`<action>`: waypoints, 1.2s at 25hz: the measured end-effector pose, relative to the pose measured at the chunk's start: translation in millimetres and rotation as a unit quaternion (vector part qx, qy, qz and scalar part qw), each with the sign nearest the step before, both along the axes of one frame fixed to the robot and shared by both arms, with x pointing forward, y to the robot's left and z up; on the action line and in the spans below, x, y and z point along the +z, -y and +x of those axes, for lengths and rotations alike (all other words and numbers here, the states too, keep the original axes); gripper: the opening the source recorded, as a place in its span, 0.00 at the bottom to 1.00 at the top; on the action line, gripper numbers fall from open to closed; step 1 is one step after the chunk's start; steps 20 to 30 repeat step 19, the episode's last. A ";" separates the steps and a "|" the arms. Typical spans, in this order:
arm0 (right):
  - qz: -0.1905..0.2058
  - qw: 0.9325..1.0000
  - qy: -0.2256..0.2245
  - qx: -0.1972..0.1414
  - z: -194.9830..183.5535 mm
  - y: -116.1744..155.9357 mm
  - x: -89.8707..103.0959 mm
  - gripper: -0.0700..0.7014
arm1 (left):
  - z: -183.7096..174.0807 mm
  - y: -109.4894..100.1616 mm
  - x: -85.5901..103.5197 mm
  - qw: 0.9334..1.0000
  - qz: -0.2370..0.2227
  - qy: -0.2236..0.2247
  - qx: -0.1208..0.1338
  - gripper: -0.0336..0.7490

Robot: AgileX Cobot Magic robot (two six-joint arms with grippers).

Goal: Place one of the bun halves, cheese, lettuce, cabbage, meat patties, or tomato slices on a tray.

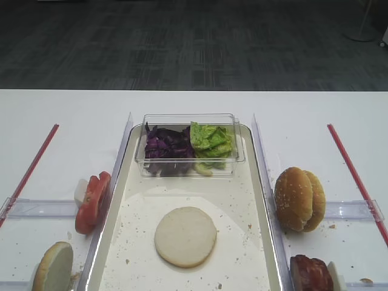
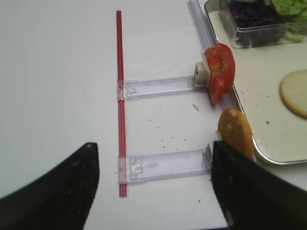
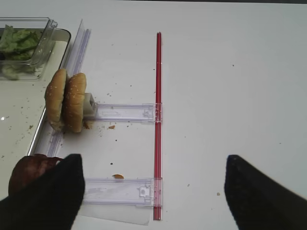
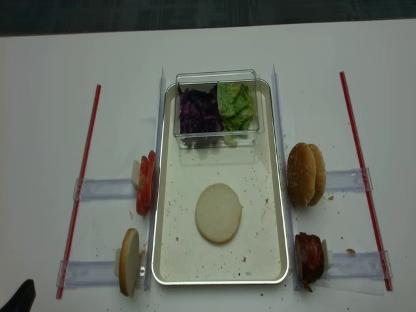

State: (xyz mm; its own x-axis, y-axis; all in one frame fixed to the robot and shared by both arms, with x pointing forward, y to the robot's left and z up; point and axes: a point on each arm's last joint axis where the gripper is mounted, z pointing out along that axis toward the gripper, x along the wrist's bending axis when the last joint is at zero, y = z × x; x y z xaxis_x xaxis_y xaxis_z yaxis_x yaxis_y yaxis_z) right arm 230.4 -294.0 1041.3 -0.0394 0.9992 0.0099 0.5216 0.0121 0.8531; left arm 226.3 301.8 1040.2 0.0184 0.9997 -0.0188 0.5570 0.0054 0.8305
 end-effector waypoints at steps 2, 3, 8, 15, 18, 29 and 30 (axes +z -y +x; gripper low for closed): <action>0.000 1.000 0.000 0.000 0.0 0.0 0.0 0.89 | 0.0 0.0 0.0 1.000 -0.001 0.000 0.000 0.63; 0.000 1.000 0.000 0.000 0.0 0.0 0.0 0.89 | 0.0 0.0 0.0 1.000 -0.001 0.000 0.000 0.63; 0.000 1.000 0.000 0.000 0.0 0.0 0.0 0.89 | 0.0 0.0 0.0 1.000 -0.001 0.000 0.000 0.63; 0.000 1.000 0.000 0.000 0.0 0.0 0.0 0.89 | 0.0 0.0 0.0 1.000 -0.001 0.000 0.000 0.63; 0.000 1.000 0.000 0.000 0.0 0.0 0.0 0.89 | 0.0 0.0 0.0 1.000 -0.001 0.000 0.000 0.63; 0.000 1.000 0.000 0.000 0.0 0.0 0.0 0.89 | 0.0 0.0 0.0 1.000 -0.001 0.000 0.000 0.63; 0.000 1.000 0.000 0.000 0.0 0.0 0.0 0.89 | 0.0 0.0 0.0 1.000 -0.001 0.000 0.000 0.63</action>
